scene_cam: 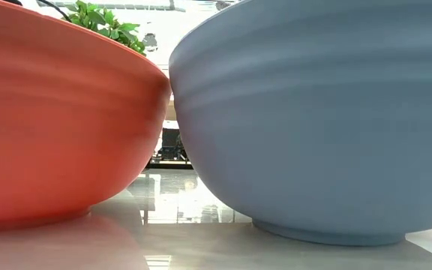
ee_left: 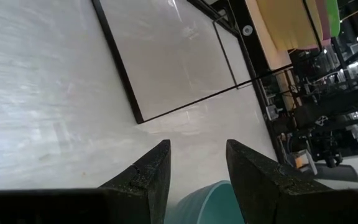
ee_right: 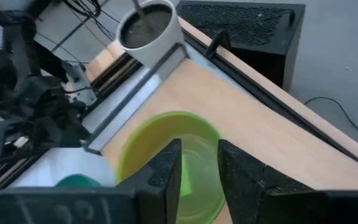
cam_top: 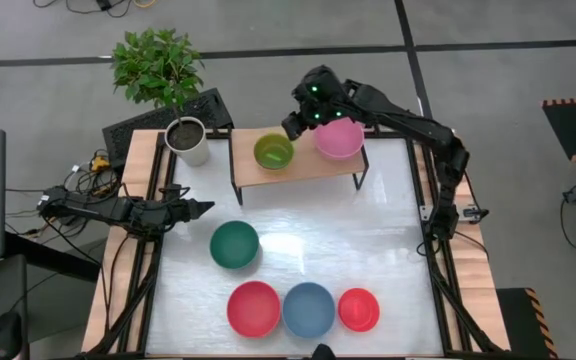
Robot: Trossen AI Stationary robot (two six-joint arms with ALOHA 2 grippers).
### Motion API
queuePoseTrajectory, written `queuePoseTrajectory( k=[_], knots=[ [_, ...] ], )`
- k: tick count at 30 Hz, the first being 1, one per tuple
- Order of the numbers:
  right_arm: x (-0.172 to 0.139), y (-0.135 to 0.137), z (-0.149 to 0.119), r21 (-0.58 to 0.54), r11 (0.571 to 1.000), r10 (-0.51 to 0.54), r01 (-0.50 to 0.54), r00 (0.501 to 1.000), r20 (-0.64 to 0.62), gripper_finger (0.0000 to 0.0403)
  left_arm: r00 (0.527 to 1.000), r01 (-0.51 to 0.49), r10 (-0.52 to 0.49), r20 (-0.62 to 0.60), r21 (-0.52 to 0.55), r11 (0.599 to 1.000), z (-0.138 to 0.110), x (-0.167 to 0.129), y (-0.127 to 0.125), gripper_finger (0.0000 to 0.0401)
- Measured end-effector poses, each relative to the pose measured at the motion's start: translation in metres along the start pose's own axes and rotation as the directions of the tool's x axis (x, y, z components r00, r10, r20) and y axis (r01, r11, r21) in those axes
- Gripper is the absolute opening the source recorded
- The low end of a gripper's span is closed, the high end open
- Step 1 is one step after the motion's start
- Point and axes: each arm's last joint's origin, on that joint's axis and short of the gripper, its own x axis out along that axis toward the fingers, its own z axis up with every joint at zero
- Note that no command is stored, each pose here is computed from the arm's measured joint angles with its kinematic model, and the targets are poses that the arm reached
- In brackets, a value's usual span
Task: Place and stack bowls onto a shelf
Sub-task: Stack the orange bowl on top of the green bowl on the shelf
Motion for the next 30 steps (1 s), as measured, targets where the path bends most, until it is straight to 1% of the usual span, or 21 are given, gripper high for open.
queuePoseTrajectory(
  k=[6,11,15,19,22,25,30],
  knots=[
    [-0.047,0.02,0.003,-0.025,0.998,0.062,-0.061,0.996,0.066,0.0127,1.0,0.0,0.0,0.001,0.023,1.0,0.0,0.0,0.0,0.014],
    [-0.09,0.035,0.0,-0.044,0.996,0.078,-0.073,0.989,0.125,0.0127,1.0,0.0,0.0,0.0,0.034,0.999,0.0,0.0,0.0,0.014],
    [-0.128,0.042,-0.003,-0.053,0.998,0.045,-0.035,0.979,0.201,0.0127,1.0,0.003,-0.003,-0.012,0.034,0.999,0.0,0.0,0.0,0.014],
    [-0.154,0.041,-0.004,-0.048,0.999,-0.011,0.024,0.964,0.267,0.0127,1.0,0.008,-0.007,-0.027,0.033,0.999,-0.001,0.0,0.0,0.014],
    [-0.17,0.041,-0.006,-0.054,0.997,-0.03,0.048,0.954,0.298,0.0127,1.0,0.008,-0.008,-0.028,0.027,1.0,-0.001,0.0,0.0,0.014],
    [-0.179,0.038,-0.01,-0.046,0.995,-0.067,0.085,0.952,0.297,0.0127,0.999,0.012,-0.011,-0.041,0.026,1.0,-0.001,0.0,0.0,0.014],
    [-0.18,0.035,-0.013,-0.047,0.993,-0.094,0.111,0.959,0.268,0.0127,0.999,0.012,-0.011,-0.044,0.024,1.0,-0.001,0.0,0.0,0.014]
  ],
)
